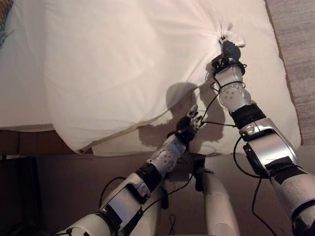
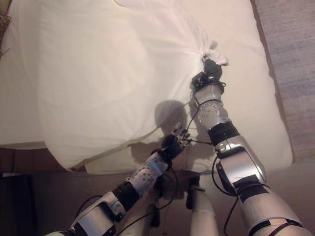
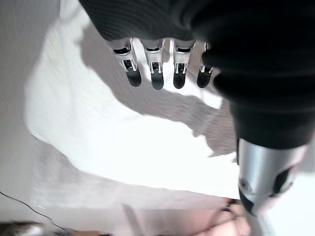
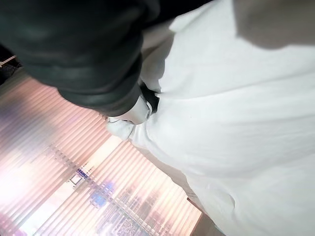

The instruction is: Make the bed

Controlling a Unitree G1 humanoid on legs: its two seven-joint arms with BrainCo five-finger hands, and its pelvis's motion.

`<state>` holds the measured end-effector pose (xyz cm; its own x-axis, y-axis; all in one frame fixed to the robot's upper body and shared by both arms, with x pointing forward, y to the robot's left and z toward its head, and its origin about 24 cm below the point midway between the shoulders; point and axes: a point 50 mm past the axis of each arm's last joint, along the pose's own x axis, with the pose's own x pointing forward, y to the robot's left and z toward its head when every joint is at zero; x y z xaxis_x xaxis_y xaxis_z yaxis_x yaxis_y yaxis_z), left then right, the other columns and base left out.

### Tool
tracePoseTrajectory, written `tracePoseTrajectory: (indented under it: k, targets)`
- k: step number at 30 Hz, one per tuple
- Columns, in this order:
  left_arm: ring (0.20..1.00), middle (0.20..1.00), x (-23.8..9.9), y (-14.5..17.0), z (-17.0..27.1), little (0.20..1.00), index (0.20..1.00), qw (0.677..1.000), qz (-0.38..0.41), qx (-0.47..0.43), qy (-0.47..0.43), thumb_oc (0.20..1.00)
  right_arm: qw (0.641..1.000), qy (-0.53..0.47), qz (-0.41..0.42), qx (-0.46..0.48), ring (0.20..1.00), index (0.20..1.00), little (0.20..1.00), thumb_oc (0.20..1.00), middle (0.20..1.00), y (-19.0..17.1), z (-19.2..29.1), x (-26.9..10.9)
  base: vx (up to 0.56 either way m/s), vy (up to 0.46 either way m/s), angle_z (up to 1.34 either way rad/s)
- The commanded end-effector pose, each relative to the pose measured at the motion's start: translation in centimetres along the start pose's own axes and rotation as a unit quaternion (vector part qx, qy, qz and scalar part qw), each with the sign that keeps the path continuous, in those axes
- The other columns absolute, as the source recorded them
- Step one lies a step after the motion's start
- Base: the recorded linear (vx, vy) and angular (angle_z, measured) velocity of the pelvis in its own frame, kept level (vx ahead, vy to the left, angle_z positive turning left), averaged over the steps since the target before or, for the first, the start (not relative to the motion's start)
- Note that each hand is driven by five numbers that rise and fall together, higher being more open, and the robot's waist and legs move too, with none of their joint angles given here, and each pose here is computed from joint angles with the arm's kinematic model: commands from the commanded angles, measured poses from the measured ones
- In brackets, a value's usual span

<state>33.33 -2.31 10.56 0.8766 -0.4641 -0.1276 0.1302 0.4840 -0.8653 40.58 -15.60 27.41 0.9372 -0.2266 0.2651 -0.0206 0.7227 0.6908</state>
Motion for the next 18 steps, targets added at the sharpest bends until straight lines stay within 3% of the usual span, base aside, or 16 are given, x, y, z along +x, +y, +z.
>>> tracePoseTrajectory:
  k: [1, 9, 18]
  targets:
    - [1.000, 1.000, 1.4, -1.0, 2.3, 1.000, 1.000, 0.997, 0.037, -0.036, -0.057, 1.000, 0.994, -0.074, 0.063, 0.051, 0.200, 0.200, 0.200, 0.200, 0.200, 2.3, 1.8, -1.4, -0.01, -0.035, 0.01]
    - [1.000, 1.000, 1.0, -1.8, 9.4, 1.000, 1.000, 0.975, 0.063, -0.069, -0.202, 1.000, 0.994, -0.075, 0.016, 0.083, 0.200, 0.200, 0.200, 0.200, 0.200, -1.9, -0.6, -3.6, -0.02, -0.045, -0.02]
    - [1.000, 1.000, -0.6, 1.0, 13.6, 1.000, 1.000, 0.940, 0.109, -0.140, -0.292, 1.000, 0.991, -0.075, -0.046, 0.100, 0.200, 0.200, 0.200, 0.200, 0.200, -6.6, -2.1, -5.7, 0.00, -0.015, 0.01]
